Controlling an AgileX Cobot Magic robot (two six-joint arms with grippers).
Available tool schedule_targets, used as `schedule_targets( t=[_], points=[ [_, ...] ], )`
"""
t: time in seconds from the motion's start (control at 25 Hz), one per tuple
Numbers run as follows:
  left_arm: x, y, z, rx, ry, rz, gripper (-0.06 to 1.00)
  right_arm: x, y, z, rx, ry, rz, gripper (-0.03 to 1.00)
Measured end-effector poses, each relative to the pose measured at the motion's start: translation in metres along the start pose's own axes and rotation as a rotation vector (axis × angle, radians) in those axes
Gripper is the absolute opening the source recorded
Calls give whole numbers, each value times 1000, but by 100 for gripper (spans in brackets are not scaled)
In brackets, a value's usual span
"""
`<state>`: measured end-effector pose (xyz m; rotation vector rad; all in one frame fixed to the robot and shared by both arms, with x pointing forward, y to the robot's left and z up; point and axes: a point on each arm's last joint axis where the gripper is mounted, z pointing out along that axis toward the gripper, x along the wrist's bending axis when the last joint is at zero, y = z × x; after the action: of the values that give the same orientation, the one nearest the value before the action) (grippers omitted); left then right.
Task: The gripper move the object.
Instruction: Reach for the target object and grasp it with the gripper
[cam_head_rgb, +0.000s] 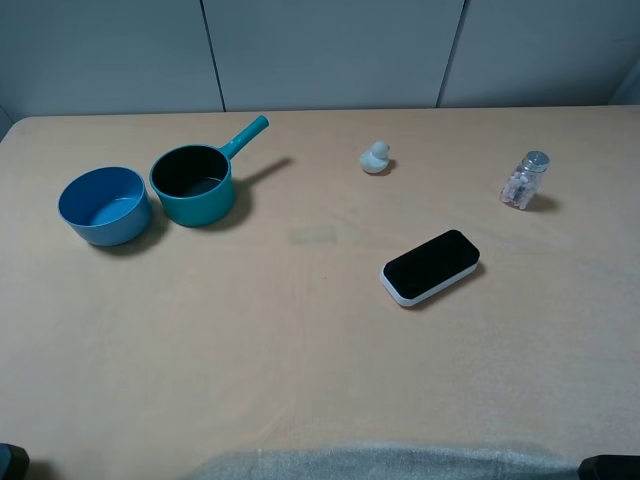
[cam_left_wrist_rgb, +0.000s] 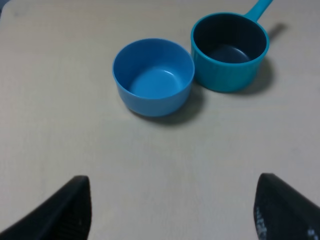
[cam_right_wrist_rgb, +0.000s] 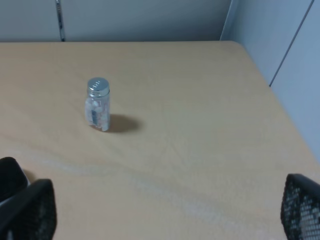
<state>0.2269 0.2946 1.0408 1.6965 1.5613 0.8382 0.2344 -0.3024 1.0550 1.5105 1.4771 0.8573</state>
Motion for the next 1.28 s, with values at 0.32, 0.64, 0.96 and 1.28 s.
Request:
schedule_targets(
  t=[0.32,0.64,0.96,1.28],
  points=[
    [0,0,0,0,0,0,74,0,0,0,0,0,0,68],
    [0,0,0,0,0,0,74,0,0,1,4,0,6,68],
    [0,0,0,0,0,0,74,1,13,39,261,22,15,68],
    [0,0,0,0,0,0,74,10,48,101,500,105,83,68]
  ],
)
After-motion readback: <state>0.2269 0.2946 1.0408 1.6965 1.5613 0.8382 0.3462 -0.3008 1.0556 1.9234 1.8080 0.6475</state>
